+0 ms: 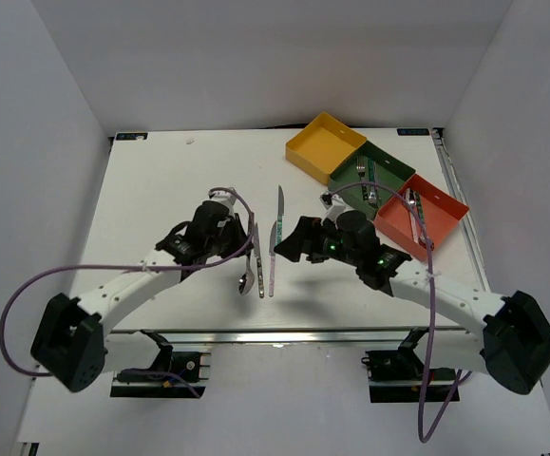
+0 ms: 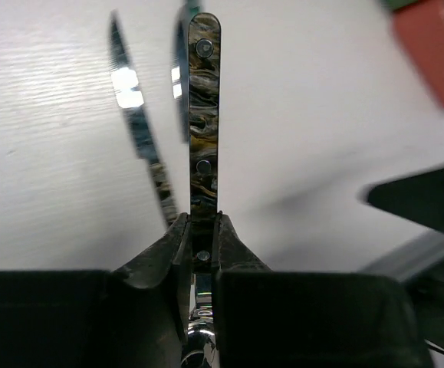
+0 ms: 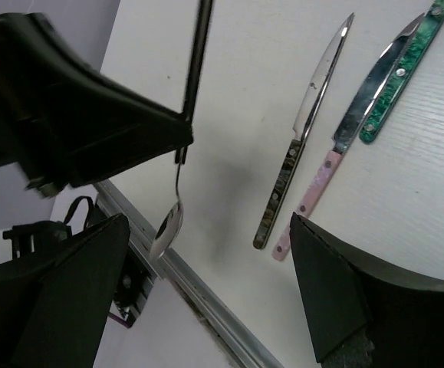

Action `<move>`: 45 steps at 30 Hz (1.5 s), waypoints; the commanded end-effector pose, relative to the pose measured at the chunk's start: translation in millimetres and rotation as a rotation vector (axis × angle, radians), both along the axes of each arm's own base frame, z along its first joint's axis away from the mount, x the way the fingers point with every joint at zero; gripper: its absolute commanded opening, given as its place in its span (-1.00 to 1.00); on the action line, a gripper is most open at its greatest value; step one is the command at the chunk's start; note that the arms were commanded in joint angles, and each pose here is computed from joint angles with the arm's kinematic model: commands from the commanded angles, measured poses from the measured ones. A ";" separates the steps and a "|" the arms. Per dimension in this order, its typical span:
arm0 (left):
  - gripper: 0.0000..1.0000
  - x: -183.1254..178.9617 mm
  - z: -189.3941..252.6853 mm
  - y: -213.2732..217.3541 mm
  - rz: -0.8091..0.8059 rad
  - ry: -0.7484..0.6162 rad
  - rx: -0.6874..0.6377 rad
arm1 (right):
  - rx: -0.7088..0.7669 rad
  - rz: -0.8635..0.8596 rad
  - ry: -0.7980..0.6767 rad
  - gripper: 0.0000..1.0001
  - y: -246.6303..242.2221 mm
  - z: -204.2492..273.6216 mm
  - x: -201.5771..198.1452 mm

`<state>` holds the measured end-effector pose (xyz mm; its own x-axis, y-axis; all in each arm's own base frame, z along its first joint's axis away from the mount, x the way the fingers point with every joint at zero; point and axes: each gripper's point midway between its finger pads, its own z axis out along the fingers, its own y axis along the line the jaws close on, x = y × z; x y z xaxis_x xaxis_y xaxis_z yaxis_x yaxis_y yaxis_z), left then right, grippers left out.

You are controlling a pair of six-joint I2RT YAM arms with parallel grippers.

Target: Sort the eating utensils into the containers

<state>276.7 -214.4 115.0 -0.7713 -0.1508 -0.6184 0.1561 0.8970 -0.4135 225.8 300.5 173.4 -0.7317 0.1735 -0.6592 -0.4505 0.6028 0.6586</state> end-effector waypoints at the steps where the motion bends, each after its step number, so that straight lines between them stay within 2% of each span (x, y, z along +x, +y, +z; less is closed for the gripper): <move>1: -1.00 -9.0 33.4 -24.7 -0.039 -0.061 -0.203 | 0.163 -0.140 -0.014 0.79 21.7 39.8 25.2; 8: -1.00 -25.2 53.6 -55.9 -0.147 -0.080 -0.309 | 0.147 -0.174 -0.059 0.75 42.4 50.4 48.7; 15: -1.00 -28.2 65.3 -65.9 -0.177 -0.100 -0.338 | 0.043 -0.232 -0.039 0.68 47.2 26.6 70.1; 18: -1.00 -27.4 78.5 -68.2 -0.186 -0.126 -0.363 | 0.026 -0.230 -0.028 0.59 51.1 21.4 72.7; 21: -1.00 -24.6 85.8 -69.1 -0.184 -0.142 -0.367 | 0.050 -0.187 -0.022 0.14 57.5 22.4 67.2; 22: -0.92 -23.6 86.3 -68.8 -0.182 -0.144 -0.365 | 0.080 -0.148 -0.038 -0.18 62.5 29.4 63.6; 23: -0.70 -21.9 88.4 -68.7 -0.180 -0.151 -0.362 | 0.089 -0.128 -0.041 -0.29 63.0 28.3 59.4; 25: -0.48 -17.0 98.9 -68.3 -0.171 -0.182 -0.362 | 0.150 -0.080 -0.083 -0.91 62.2 45.4 56.0; 26: -0.29 -15.4 99.7 -66.6 -0.164 -0.187 -0.345 | 0.149 -0.074 -0.085 -1.00 56.4 40.8 56.1; 27: 0.22 -12.7 104.5 -64.3 -0.154 -0.200 -0.333 | 0.170 -0.052 -0.097 -1.00 51.6 48.6 54.8; 29: 0.66 -5.7 117.2 -55.6 -0.117 -0.223 -0.280 | 0.127 -0.095 -0.125 -1.00 21.0 46.2 77.7; 30: 0.96 -4.4 122.9 -49.7 -0.097 -0.232 -0.258 | 0.106 -0.146 -0.163 -1.00 -7.1 54.3 97.8; 31: 0.96 0.3 126.4 -34.0 -0.033 -0.236 -0.192 | 0.022 -0.175 -0.149 -1.00 -27.9 42.5 104.6; 32: 0.96 0.4 126.8 -24.5 -0.021 -0.248 -0.139 | -0.075 -0.195 -0.252 -1.00 -50.1 55.3 123.1; 33: 0.96 0.2 126.2 -14.3 0.005 -0.250 -0.097 | -0.172 -0.266 -0.287 -1.00 -76.6 57.9 140.4; 34: 0.96 -6.1 123.0 2.7 0.034 -0.237 -0.034 | -0.268 -0.340 -0.308 -1.00 -113.8 60.5 159.8; 35: 0.96 -2.1 119.8 22.1 0.094 -0.261 0.046 | -0.398 -0.354 -0.272 -1.00 -139.2 49.0 160.3; 36: 0.96 -3.6 116.3 32.2 0.115 -0.263 0.084 | -0.564 -0.462 -0.355 -1.00 -185.8 69.7 183.2; 37: 0.96 -7.4 117.1 40.5 0.123 -0.276 0.102 | -0.641 -0.501 -0.373 -1.00 -209.1 75.6 189.0; 39: 0.96 -15.1 100.9 47.4 0.094 -0.267 0.144 | -0.768 -0.565 -0.408 -1.00 -261.5 91.7 201.6; 42: 0.96 -26.5 82.6 53.6 0.065 -0.256 0.163 | -0.861 -0.636 -0.417 -1.00 -311.0 105.3 219.9; 44: 0.96 -31.3 74.6 56.4 0.055 -0.252 0.167 | -0.909 -0.674 -0.398 -1.00 -331.6 104.4 228.8; 45: 0.96 -35.5 60.4 59.2 0.049 -0.228 0.185 | -0.950 -0.726 -0.352 -1.00 -358.1 94.2 234.2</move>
<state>251.9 -170.6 203.6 -0.5694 -0.1294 -0.8118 0.1895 0.9403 -0.2828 454.4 -10.2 286.1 -0.3214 -0.0645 -0.9448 0.0558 0.9947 -0.0869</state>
